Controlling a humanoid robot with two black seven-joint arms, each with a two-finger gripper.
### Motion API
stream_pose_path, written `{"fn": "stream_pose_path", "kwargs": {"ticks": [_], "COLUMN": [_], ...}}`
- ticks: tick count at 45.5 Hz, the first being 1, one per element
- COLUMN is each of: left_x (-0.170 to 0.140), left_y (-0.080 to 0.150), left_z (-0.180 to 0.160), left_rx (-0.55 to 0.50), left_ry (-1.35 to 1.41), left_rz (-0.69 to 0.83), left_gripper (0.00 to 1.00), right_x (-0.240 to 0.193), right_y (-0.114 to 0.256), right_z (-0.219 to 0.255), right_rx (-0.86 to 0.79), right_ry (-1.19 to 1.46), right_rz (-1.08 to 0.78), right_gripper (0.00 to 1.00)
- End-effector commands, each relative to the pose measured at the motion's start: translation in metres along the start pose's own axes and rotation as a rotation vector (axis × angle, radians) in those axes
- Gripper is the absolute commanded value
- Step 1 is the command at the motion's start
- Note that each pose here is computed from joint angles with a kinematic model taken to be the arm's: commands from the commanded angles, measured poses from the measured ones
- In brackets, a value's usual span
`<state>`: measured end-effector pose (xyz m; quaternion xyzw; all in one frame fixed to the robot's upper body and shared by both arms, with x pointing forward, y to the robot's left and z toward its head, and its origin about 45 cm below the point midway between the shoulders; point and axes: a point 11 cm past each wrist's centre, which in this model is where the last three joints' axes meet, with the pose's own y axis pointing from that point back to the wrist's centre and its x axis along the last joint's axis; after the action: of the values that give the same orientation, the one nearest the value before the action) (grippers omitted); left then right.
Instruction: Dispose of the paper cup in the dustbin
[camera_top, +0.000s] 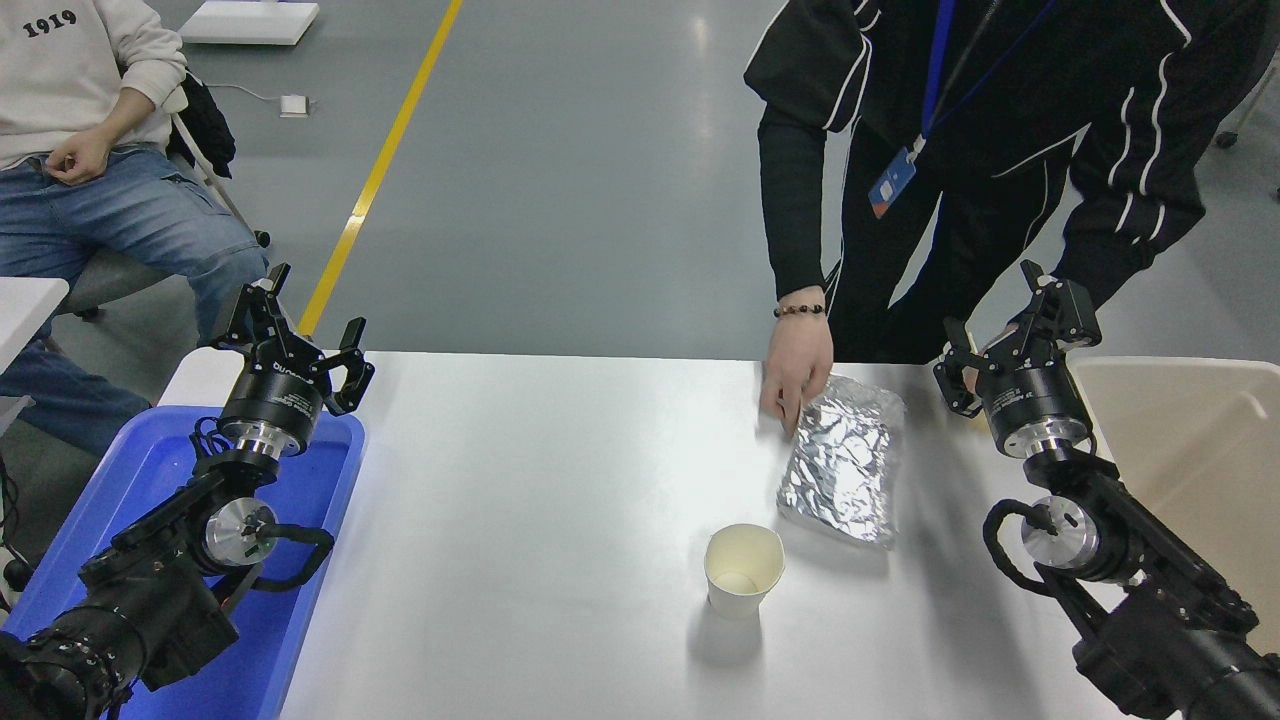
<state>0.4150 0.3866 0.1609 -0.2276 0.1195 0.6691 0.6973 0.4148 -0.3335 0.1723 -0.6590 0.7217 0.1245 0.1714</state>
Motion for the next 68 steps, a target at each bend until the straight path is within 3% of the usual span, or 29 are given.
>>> {"fn": "stream_pose_path", "kwargs": {"ticks": [1,53,68], "left_x": [0.000,0.000,0.000], "left_y": [0.000,0.000,0.000], "left_z": [-0.001,0.000,0.000], "left_rx": [0.004,0.002,0.002], "left_ry": [0.000,0.000,-0.001], "left_rz": [-0.001,-0.001,0.001], "left_gripper": [1.00,1.00,1.00], "right_x": [0.001,0.004,0.028], "right_y": [0.003,0.012,-0.021], "right_z": [0.006,0.023,-0.021], "right_rx": [-0.008,-0.043,-0.030], "right_ry": [-0.010,-0.012,0.215], "right_rz": [0.016,0.035,0.015], "right_gripper": [0.99,0.99,0.99]}}
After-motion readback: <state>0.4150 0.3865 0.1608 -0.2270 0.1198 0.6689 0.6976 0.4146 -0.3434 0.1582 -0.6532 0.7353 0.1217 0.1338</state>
